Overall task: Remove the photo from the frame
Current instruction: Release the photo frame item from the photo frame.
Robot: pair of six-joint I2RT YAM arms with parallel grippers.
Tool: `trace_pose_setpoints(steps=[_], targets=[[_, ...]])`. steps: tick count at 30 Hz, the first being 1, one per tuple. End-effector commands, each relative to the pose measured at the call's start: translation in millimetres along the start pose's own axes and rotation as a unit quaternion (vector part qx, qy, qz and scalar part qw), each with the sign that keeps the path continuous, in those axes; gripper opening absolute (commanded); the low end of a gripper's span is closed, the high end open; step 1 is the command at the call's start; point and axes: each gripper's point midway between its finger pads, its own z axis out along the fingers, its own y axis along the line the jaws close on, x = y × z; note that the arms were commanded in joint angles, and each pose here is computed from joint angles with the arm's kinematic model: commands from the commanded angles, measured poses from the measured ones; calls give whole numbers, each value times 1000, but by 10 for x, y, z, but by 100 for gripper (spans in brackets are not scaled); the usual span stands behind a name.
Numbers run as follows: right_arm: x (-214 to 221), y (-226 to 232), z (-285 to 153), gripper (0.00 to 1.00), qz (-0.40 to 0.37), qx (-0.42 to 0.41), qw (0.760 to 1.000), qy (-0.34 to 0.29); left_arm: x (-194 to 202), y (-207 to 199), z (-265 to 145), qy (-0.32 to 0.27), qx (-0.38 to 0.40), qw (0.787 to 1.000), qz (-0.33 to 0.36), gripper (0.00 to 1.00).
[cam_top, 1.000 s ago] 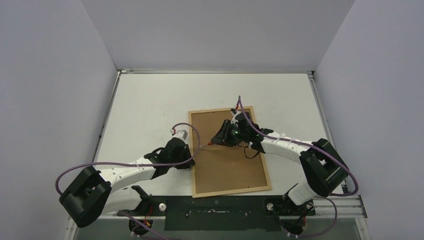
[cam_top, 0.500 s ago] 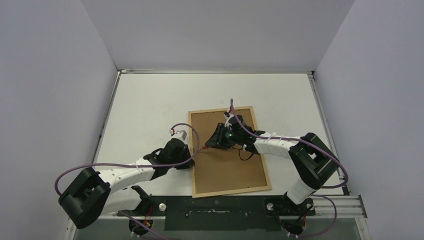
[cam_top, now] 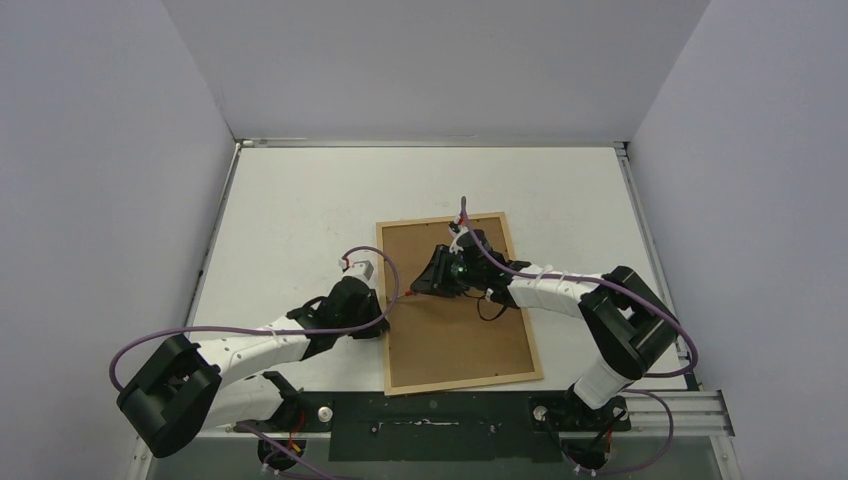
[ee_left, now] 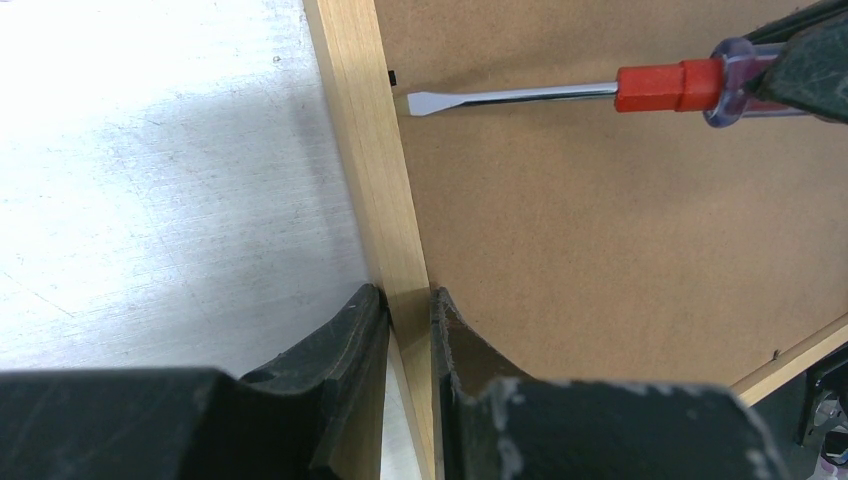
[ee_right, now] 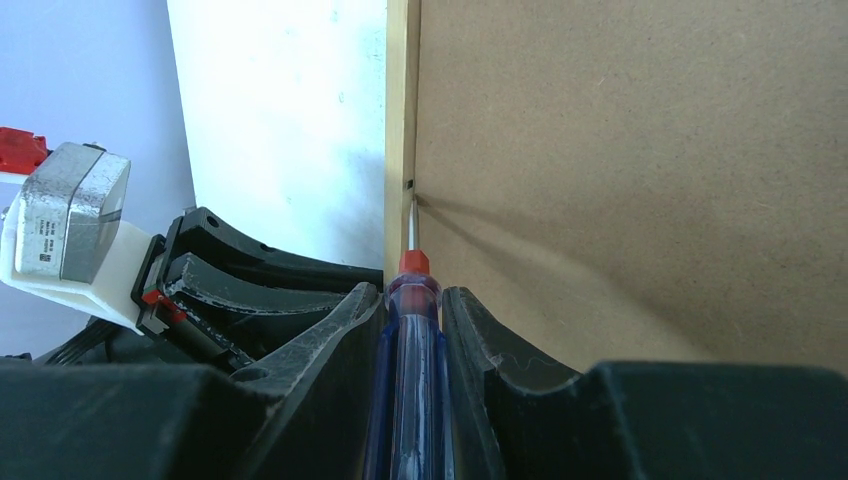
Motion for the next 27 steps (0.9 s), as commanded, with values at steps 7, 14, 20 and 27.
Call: trace_pose_setpoints(steps=[7,14,20,27], targets=[[-260,166,-81,0,-23,-4,999,-45,87,-48,-26,23,10,1000,10,0],[-221,149,-13,0,-23,-6,999,-39,77,-57,-35,21,11,1000,11,0],[-158,147,72,0,-22,-9,999,-30,96,-55,-26,24,13,1000,13,0],[-121,211,85,0,-42,1,999,-25,96,-68,-21,26,16,999,13,0]])
